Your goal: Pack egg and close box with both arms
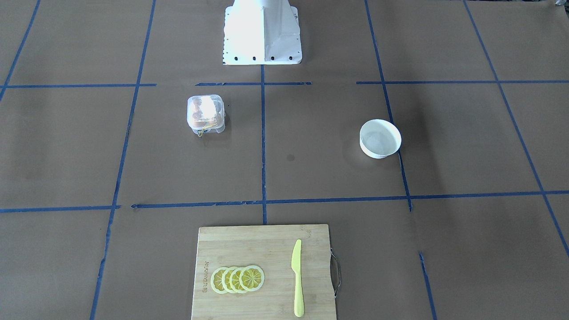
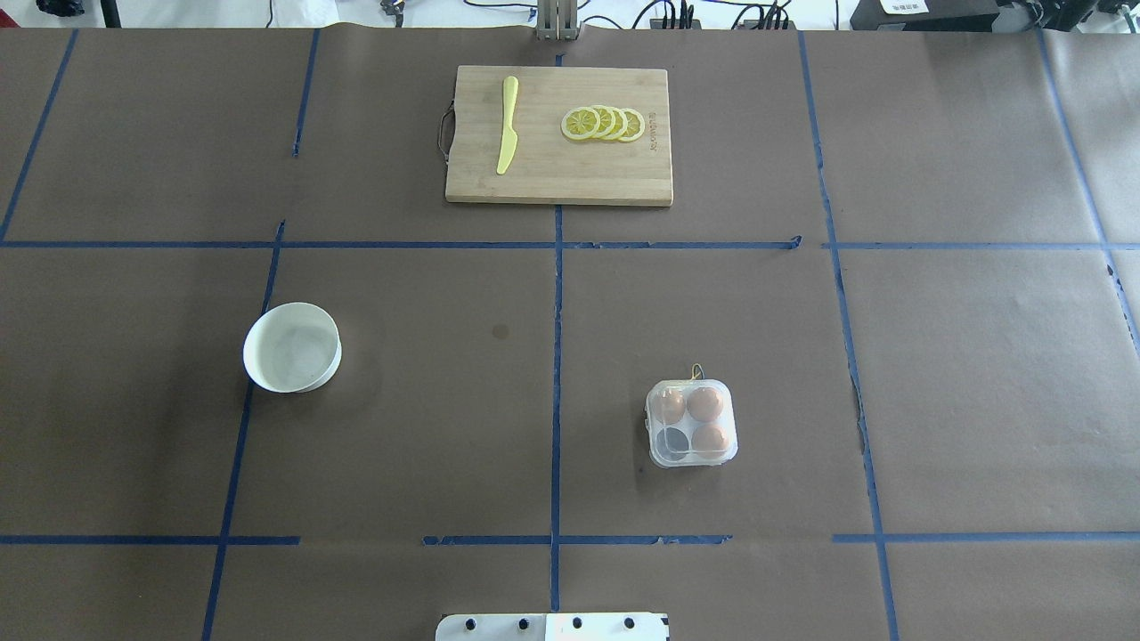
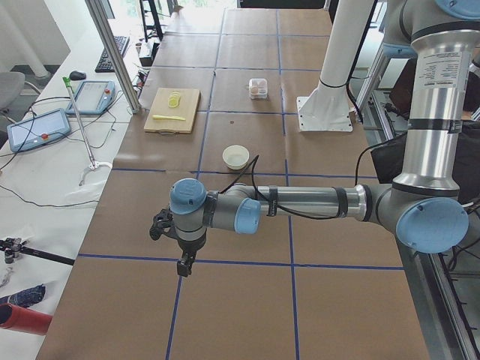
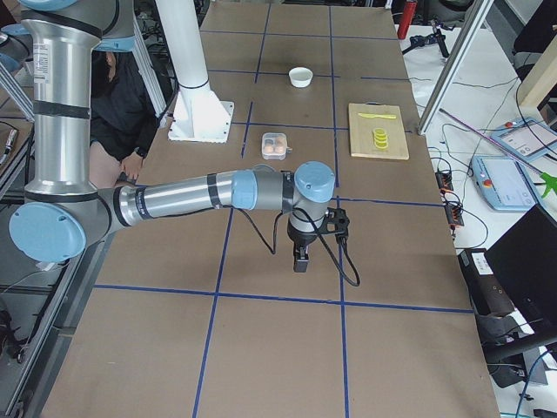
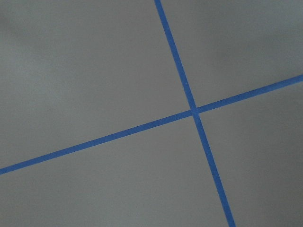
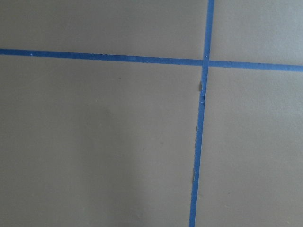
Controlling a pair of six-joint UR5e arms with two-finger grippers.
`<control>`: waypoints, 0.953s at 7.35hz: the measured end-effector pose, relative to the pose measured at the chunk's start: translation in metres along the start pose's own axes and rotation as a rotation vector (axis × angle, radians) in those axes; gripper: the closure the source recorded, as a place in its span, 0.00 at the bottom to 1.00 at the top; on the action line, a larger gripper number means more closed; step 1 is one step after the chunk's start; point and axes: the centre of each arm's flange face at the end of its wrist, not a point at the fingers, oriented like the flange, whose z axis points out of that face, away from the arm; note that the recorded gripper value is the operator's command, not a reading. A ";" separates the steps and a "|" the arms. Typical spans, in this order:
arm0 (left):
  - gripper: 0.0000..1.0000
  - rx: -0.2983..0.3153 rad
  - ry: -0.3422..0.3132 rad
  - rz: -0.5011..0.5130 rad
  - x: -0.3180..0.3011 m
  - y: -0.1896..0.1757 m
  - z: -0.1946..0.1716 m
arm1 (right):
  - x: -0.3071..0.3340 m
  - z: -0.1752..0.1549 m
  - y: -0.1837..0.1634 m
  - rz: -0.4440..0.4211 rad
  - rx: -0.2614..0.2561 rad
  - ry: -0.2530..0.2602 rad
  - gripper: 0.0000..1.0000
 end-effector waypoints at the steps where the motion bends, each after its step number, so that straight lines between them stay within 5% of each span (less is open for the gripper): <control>1: 0.00 -0.015 0.060 -0.071 0.006 0.001 0.003 | 0.021 0.012 0.004 -0.001 0.004 -0.002 0.00; 4: 0.00 -0.029 0.098 -0.153 0.013 0.006 0.004 | 0.065 0.030 0.013 0.010 0.006 -0.008 0.00; 7: 0.00 -0.010 0.037 -0.133 0.018 0.021 -0.007 | 0.074 0.012 0.015 0.041 0.049 -0.006 0.00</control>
